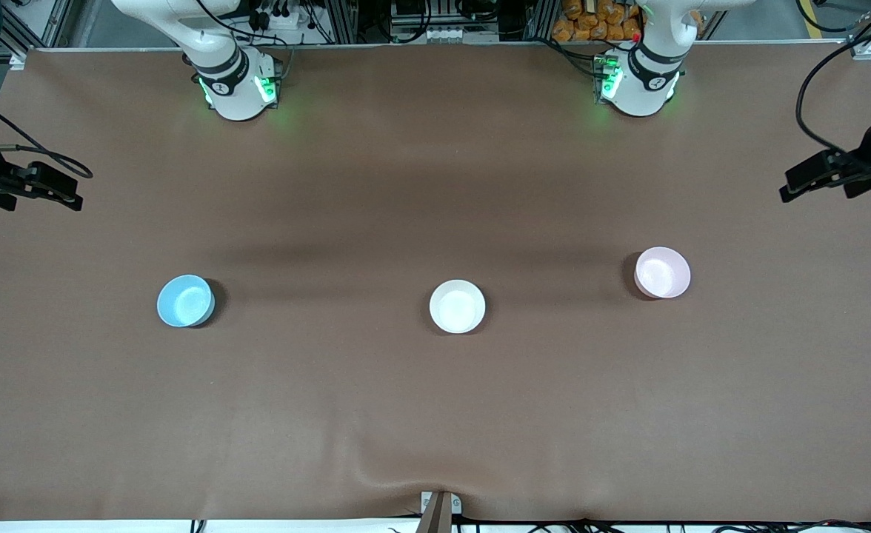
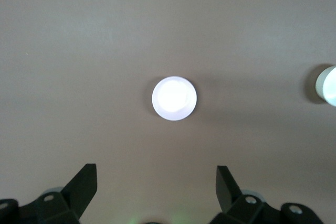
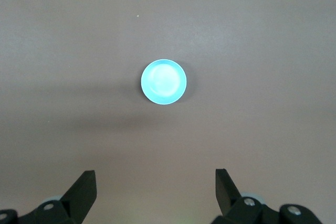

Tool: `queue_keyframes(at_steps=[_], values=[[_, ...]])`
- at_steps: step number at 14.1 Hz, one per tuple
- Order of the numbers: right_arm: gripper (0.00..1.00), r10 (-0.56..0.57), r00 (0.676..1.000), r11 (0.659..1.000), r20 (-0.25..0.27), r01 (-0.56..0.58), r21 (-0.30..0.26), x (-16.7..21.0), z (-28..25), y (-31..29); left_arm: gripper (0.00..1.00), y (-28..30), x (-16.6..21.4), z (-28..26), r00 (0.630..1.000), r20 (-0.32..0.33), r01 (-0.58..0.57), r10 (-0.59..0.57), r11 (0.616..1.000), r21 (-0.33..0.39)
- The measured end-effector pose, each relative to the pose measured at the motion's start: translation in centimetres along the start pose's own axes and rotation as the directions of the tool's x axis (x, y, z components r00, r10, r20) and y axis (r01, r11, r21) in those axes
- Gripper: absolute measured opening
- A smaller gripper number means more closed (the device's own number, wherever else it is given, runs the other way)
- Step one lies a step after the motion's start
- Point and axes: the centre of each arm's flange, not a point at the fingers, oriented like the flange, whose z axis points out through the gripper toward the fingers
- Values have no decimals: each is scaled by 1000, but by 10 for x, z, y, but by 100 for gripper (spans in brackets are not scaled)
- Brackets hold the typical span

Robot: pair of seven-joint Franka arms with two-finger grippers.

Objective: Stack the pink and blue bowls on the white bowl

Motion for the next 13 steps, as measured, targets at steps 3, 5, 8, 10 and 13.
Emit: queue_keyframes(at_steps=[3,5,8,10,13], values=[[100,-1,1000,1000,-1,1,0,0,0,-1,100,0,24,48,996,85,2,-3,1000,8],[100,-3,1000,1000,-1,3,0,0,0,-2,100,0,38,80,995,104,-1,-1,1000,17],[100,-3,1000,1000,-1,3,0,0,0,-2,100,-3,50,128,997,80,-17,14,999,32],[100,-4,1000,1000,-1,4,0,0,0,-2,100,-4,50,160,997,65,-34,32,999,31],[100,-4,1000,1000,-1,4,0,0,0,-2,100,-6,44,209,997,62,-55,53,998,30]])
